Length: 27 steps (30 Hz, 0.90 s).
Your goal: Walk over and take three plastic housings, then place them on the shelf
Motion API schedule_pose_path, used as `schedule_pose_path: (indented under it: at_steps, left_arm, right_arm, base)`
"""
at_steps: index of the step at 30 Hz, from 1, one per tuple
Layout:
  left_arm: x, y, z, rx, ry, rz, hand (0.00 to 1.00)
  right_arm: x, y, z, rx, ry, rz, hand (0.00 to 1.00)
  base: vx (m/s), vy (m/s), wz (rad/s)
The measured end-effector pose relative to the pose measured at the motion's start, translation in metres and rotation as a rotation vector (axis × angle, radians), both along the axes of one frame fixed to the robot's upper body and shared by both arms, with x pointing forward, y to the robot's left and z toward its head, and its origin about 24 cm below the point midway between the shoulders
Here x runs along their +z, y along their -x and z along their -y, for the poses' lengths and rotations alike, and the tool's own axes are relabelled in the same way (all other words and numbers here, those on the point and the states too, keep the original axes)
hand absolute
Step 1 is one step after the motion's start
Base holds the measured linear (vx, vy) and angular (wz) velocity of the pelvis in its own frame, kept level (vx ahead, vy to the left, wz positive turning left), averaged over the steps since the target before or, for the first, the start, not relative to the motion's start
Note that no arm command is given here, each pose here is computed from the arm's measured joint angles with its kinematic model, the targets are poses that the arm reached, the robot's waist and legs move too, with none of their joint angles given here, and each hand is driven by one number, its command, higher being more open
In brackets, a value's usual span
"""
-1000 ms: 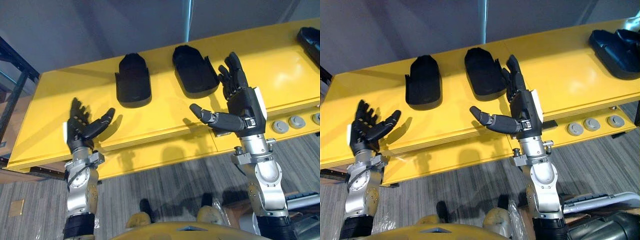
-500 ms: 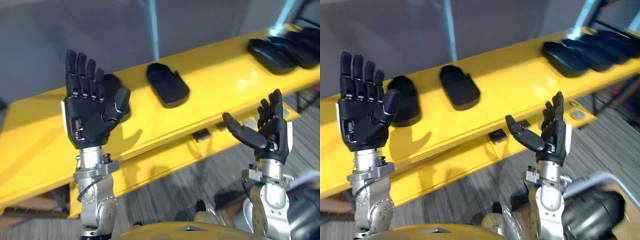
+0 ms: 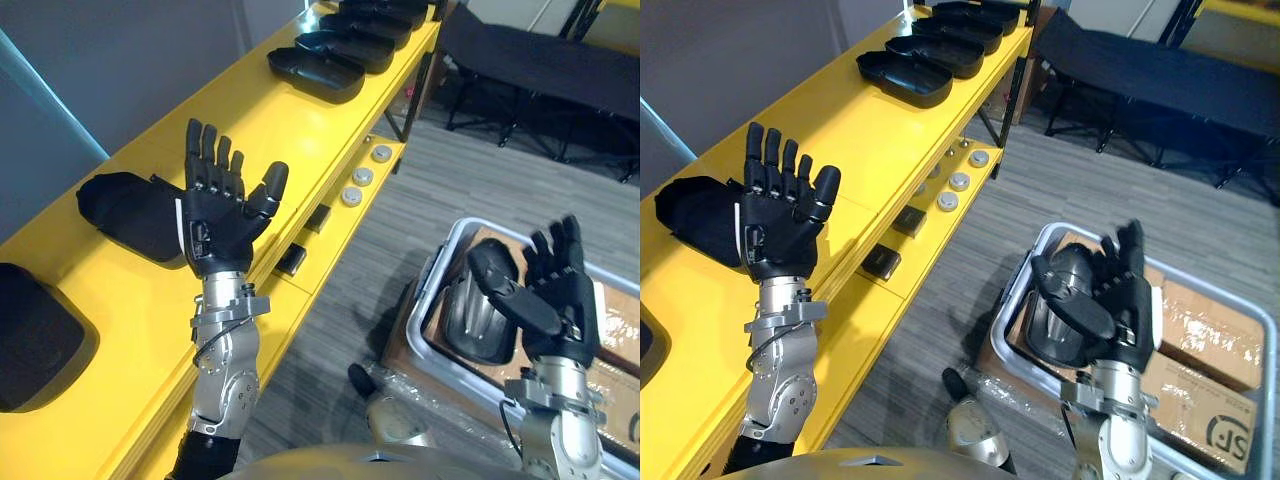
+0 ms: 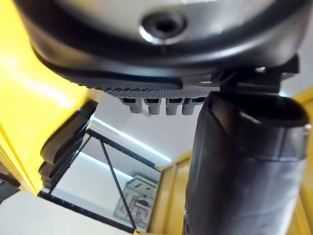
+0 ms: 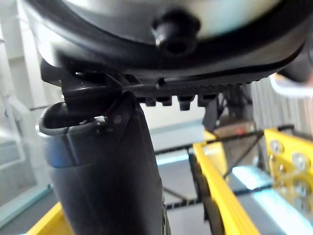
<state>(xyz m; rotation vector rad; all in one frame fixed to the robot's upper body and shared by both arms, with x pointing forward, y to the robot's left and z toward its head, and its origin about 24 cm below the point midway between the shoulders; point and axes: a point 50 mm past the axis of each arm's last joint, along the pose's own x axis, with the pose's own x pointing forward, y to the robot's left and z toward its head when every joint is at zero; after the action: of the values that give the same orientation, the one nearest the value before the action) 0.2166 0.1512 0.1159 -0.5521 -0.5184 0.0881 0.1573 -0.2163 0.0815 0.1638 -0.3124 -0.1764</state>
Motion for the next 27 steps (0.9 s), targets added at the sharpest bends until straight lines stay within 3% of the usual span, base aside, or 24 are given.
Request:
schedule_pose_path:
  at_steps: [2, 6, 10, 14, 18, 21, 24, 27]
  left_arm:
    - [-0.003, 0.006, -0.006, 0.013, -0.01, -0.007, 1.0]
    - [0.0, 0.012, -0.01, 0.001, -0.034, 0.019, 1.0]
    - [0.003, 0.026, -0.009, -0.066, 0.005, 0.058, 1.0]
    - [0.007, 0.03, -0.006, -0.077, -0.005, 0.08, 1.0]
    - [0.005, 0.029, -0.005, -0.105, -0.032, 0.082, 1.0]
    - [0.0, 0.024, -0.003, -0.182, 0.007, 0.086, 1.0]
    - [-0.007, 0.021, -0.001, -0.246, 0.021, 0.045, 1.0]
    - [-0.027, 0.015, 0.014, -0.325, 0.044, -0.06, 1.0]
  right_arm:
    - [0.005, -0.02, -0.012, 0.104, 0.008, 0.041, 1.0]
    - [0.008, -0.031, -0.014, 0.07, -0.076, 0.079, 1.0]
    - [-0.012, -0.009, -0.029, 0.037, -0.205, 0.025, 1.0]
    - [-0.014, 0.003, -0.045, 0.176, -0.257, 0.044, 1.0]
    - [0.01, -0.026, -0.069, 0.338, -0.188, 0.179, 1.0]
    - [0.006, -0.046, -0.089, 0.345, -0.164, 0.154, 1.0]
    - [-0.016, -0.046, -0.087, 0.256, -0.134, 0.029, 1.0]
    - [-0.037, -0.04, -0.064, 0.142, -0.103, -0.103, 1.0]
  base:
    - [-0.13, 0.133, -0.08]
    - [-0.14, 0.102, 0.37]
    - [-0.2, 0.156, -0.26]
    - [-0.4, 0.153, -1.09]
    - [-0.28, -0.021, -0.44]
    - [-0.18, -0.201, -0.07]
    - [-0.15, -0.335, -0.25]
    - [-0.12, -0.333, -0.62]
